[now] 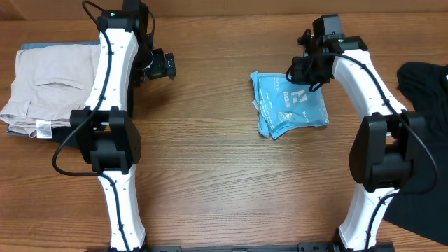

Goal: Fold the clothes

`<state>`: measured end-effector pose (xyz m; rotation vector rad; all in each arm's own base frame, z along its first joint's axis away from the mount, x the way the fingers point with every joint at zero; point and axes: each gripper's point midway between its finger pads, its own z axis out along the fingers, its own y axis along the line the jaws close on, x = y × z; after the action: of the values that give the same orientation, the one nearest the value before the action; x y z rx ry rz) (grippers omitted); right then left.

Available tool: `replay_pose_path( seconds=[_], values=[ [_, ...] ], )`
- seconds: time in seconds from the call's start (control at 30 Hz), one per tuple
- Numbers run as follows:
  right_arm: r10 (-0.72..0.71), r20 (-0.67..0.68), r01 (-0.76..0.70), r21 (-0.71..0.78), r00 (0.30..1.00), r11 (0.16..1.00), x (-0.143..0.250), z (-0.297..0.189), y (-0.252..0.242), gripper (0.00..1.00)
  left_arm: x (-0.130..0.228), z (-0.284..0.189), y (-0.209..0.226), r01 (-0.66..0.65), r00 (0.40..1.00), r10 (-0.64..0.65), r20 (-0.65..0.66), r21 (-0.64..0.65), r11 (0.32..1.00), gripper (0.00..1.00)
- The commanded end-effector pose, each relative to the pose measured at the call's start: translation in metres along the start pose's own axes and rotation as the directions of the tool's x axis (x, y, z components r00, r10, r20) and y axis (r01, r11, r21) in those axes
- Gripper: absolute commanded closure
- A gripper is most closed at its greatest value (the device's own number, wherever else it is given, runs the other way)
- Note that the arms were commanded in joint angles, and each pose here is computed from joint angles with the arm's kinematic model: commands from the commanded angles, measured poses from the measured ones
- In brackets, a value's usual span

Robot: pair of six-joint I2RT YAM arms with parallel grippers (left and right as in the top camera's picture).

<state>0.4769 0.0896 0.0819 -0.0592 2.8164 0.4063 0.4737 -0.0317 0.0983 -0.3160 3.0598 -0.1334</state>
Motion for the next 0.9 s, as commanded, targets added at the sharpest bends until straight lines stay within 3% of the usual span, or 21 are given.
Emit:
replay_pose_path(
  seconds=[0.0,0.23,0.4,0.5,0.63,0.73,0.87],
  values=[
    [0.027,-0.021,-0.029,-0.135,0.999,0.990,0.004,0.003,0.032,0.96,-0.006,-0.016,-0.002,-0.020,0.999,0.019,0.048,0.005,1.000,0.00],
    [0.010,-0.108,-0.026,-0.153,0.994,0.988,0.024,0.068,0.063,0.96,-0.006,-0.016,-0.002,-0.020,0.999,0.019,0.048,0.005,1.000,0.00],
    [-0.056,-0.033,0.048,-0.208,0.998,0.977,0.015,0.099,0.110,0.96,-0.007,-0.016,-0.002,-0.020,0.999,0.019,0.048,0.005,1.000,0.00],
    [-0.055,-0.009,0.052,-0.212,0.998,0.976,0.000,0.068,0.117,0.96,-0.007,-0.016,-0.002,-0.020,0.999,0.019,0.048,0.005,1.000,0.00],
    [-0.017,0.077,0.032,-0.210,0.997,0.977,-0.021,-0.026,0.110,0.96,-0.007,-0.016,-0.002,-0.020,0.999,0.019,0.048,0.005,1.000,0.00],
    [0.073,-0.019,-0.075,-0.164,0.997,0.984,0.007,-0.069,0.078,0.96,-0.007,-0.016,-0.002,-0.020,0.999,0.019,0.048,0.005,1.000,0.00],
    [0.084,-0.211,-0.108,-0.105,0.974,0.989,0.057,-0.056,0.059,0.96,-0.007,-0.016,-0.002,-0.020,0.999,0.019,0.048,0.005,1.000,0.00]
  ],
)
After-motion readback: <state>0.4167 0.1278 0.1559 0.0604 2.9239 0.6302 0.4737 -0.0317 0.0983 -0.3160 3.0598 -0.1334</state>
